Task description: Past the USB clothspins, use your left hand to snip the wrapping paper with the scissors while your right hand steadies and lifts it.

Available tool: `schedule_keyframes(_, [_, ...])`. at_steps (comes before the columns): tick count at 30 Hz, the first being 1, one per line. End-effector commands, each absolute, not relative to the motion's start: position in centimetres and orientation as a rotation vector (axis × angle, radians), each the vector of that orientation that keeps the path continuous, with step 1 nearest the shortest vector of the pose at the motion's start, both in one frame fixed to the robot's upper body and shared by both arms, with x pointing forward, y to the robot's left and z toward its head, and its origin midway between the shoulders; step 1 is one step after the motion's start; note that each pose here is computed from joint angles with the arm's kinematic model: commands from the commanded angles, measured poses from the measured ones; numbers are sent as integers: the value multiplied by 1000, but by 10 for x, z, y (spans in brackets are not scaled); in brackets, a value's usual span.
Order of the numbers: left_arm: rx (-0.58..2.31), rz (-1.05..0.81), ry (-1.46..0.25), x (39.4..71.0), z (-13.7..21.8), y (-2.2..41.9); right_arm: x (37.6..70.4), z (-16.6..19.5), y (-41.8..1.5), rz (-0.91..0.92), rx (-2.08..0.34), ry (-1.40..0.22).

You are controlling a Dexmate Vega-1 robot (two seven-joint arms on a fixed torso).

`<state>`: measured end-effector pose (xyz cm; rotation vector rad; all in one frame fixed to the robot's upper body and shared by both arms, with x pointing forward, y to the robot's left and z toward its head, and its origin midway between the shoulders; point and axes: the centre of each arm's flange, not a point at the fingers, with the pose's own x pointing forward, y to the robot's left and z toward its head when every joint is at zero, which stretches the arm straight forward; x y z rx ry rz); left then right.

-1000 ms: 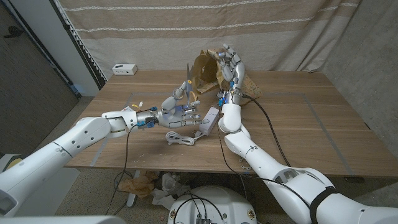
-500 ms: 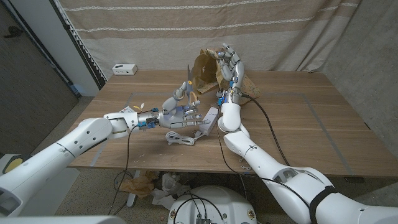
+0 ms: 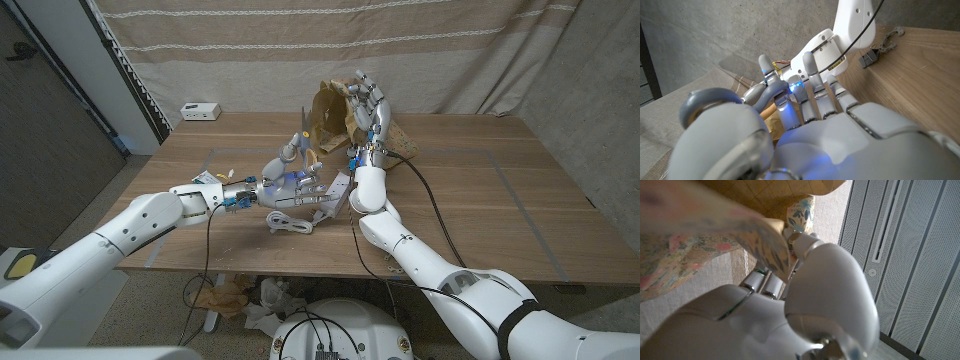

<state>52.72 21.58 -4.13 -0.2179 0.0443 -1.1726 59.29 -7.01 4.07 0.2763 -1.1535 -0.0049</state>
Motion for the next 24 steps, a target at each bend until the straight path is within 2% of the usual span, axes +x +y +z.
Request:
schedule_keyframes(1, [-214, -1182, 47, 527, -42, 215, 600, 41, -69, -16, 262, -1137])
schedule_keyframes(24, [-211, -1131, 12, 529, -35, 227, 599, 42, -77, -12, 243, -1144])
